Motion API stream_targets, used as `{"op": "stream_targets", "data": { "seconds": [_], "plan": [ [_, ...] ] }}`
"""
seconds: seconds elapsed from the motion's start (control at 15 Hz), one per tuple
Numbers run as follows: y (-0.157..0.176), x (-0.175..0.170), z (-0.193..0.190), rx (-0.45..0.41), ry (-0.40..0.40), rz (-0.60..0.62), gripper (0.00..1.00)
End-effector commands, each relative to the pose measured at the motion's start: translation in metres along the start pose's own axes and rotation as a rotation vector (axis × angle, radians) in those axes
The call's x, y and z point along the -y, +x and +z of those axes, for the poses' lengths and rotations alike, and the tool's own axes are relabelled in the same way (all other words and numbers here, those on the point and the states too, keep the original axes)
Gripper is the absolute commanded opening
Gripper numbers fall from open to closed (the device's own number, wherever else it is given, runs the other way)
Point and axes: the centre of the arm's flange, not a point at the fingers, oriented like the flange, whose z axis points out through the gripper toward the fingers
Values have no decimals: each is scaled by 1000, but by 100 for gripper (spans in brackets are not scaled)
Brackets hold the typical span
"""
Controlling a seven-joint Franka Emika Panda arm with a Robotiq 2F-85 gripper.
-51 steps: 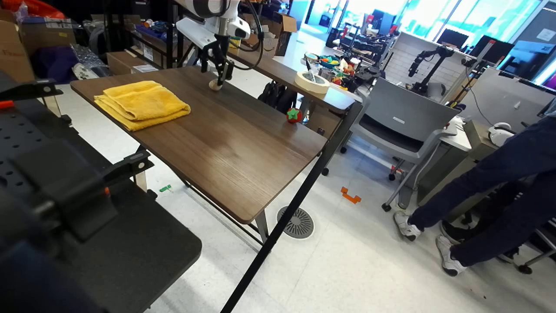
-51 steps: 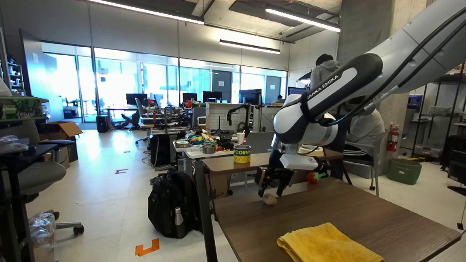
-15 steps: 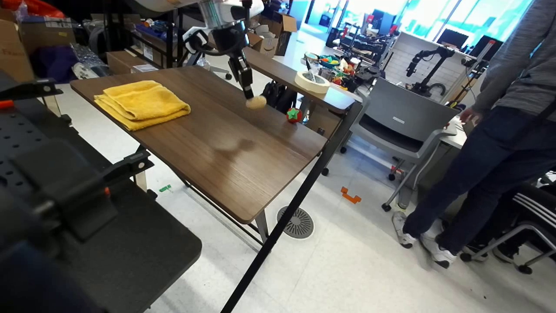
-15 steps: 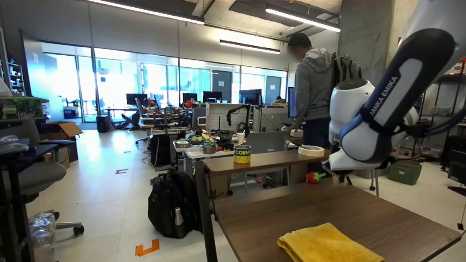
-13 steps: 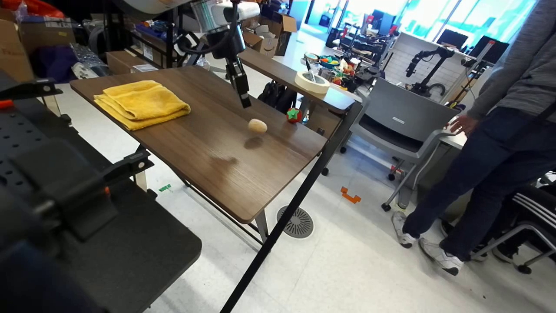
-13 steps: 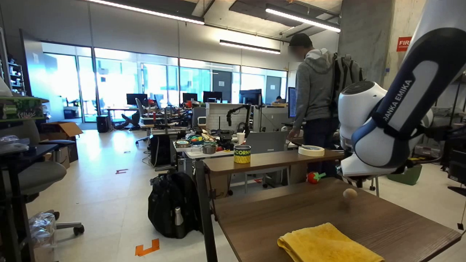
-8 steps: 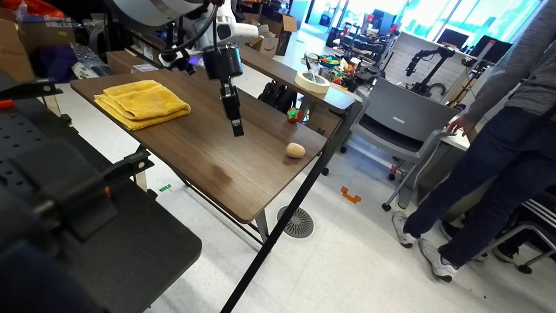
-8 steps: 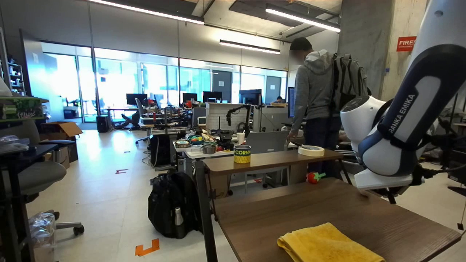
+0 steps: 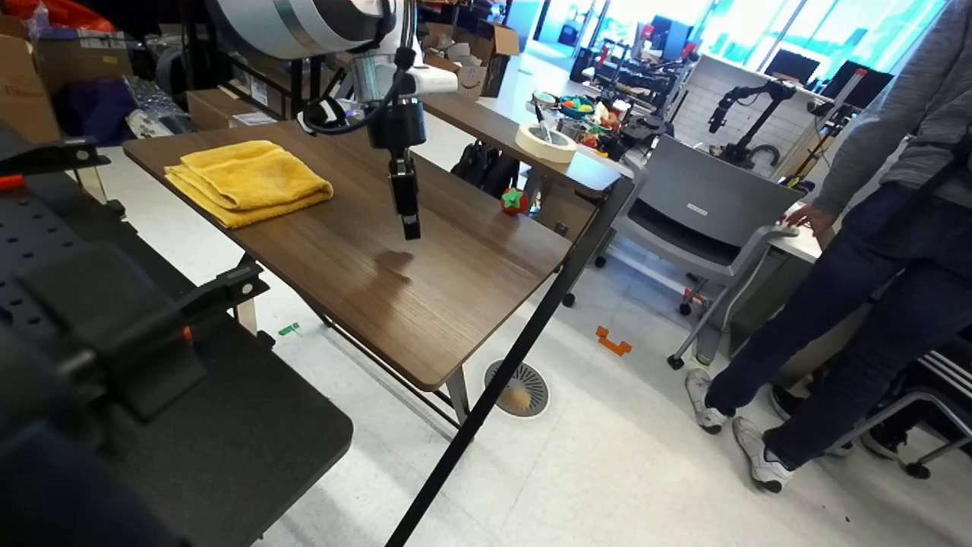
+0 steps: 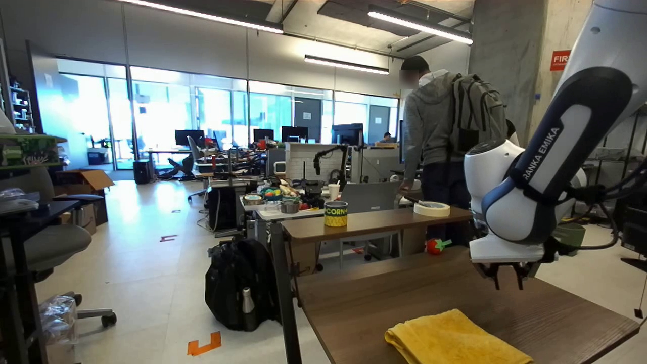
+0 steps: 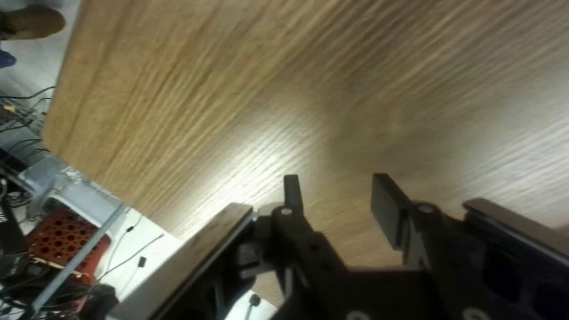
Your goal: Use the towel to clean the table and move the plush toys to the right
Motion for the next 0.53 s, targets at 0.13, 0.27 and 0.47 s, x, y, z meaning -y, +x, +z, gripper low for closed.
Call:
{"op": "stream_targets", "data": {
  "seconds": [0.13, 0.27, 0.47],
  "plan": [
    [-51, 11, -110, -27, 278, -140, 92],
    [-40, 38, -85, -39, 247, -113, 80],
    [-59, 32, -121, -27, 309, -141, 98]
  ]
}}
